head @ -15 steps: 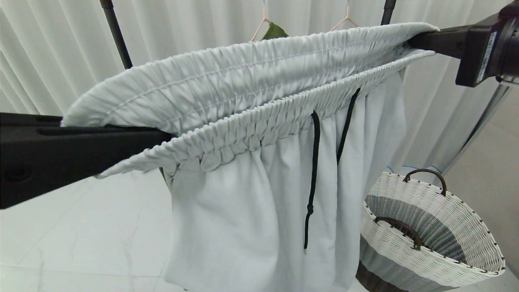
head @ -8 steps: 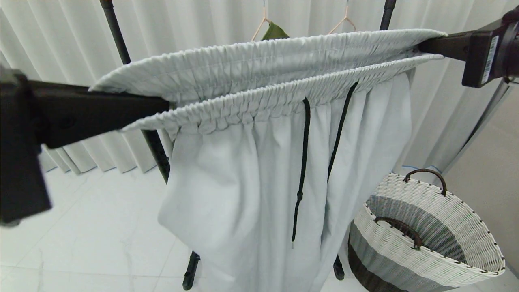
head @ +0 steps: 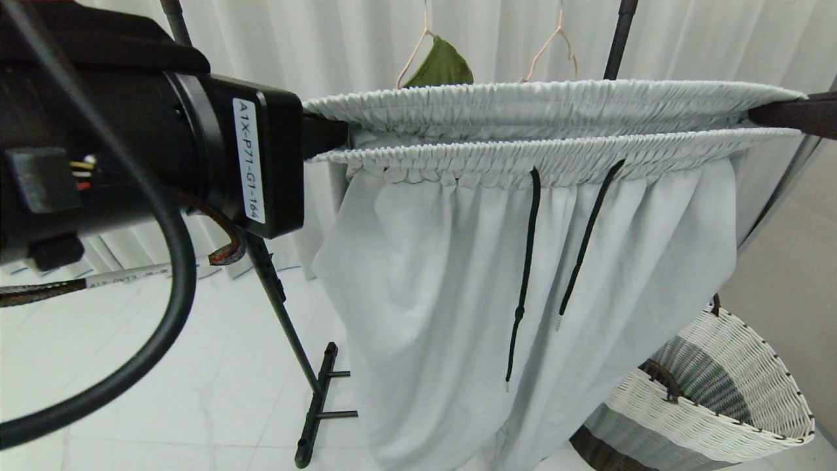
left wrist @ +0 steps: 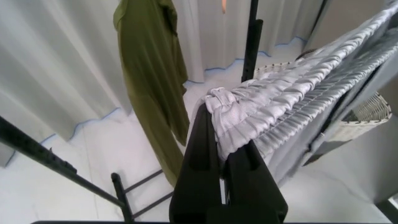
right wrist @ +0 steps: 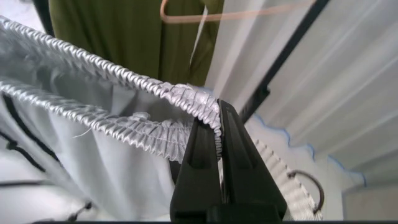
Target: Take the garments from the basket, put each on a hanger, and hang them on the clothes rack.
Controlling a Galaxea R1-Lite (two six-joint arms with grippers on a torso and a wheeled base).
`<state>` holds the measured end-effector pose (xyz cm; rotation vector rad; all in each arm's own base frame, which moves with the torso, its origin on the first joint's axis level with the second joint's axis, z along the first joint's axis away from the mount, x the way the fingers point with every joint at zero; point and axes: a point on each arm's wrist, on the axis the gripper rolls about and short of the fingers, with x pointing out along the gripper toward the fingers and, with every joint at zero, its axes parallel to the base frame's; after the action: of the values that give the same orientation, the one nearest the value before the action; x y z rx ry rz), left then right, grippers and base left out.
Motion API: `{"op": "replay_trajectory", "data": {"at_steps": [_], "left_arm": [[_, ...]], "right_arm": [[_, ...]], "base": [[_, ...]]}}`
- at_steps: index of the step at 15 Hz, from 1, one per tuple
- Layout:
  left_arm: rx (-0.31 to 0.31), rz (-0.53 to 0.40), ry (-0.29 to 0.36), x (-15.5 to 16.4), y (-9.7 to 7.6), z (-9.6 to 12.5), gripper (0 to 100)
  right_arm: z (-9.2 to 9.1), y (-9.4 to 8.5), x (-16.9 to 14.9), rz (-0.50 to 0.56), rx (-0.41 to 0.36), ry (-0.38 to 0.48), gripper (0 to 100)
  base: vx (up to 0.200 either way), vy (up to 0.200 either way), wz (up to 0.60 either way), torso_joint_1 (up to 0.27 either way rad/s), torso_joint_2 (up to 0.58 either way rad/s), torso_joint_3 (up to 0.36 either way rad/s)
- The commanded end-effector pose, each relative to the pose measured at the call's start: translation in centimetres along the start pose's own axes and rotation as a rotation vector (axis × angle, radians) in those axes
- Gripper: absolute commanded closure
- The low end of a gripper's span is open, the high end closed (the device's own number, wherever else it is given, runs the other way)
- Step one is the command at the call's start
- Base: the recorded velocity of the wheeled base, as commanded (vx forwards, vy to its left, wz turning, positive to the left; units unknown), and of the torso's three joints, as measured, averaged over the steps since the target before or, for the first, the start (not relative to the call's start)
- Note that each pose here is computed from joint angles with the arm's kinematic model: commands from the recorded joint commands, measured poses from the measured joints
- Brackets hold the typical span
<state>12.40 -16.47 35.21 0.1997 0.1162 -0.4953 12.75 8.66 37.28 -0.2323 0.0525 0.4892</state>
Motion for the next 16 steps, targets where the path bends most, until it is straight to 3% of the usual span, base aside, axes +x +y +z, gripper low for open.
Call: {"op": "replay_trajectory", "data": {"at_steps": [1, 14, 15, 16], "left_arm": [[0.000, 0.000, -0.002, 0.54, -0.29, 0.11, 100], [0.020, 0.000, -0.017, 0.61, -0.33, 0.54, 100], [0.022, 0.000, -0.012, 0.86, -0.47, 0.48, 100], [0.023, 0.000, -0.009, 1.00, -0.55, 0.45, 100]], "right_arm": [[0.39, -0.17, -1.07, -0.001, 0.001, -0.030, 100], [0.28, -0.07, -1.48, 0.009, 0.001, -0.035, 100], [0.26, -0.08, -1.52, 0.008, 0.001, -0.035, 0], [0.31, -0.10, -1.60, 0.007, 0.001, -0.038, 0]], "base": [[0.000, 0.000, 0.00, 0.000, 0.00, 0.000], [0.000, 0.000, 0.00, 0.000, 0.00, 0.000], [0.000, 0.000, 0.00, 0.000, 0.00, 0.000], [0.000, 0.000, 0.00, 0.000, 0.00, 0.000]]}}
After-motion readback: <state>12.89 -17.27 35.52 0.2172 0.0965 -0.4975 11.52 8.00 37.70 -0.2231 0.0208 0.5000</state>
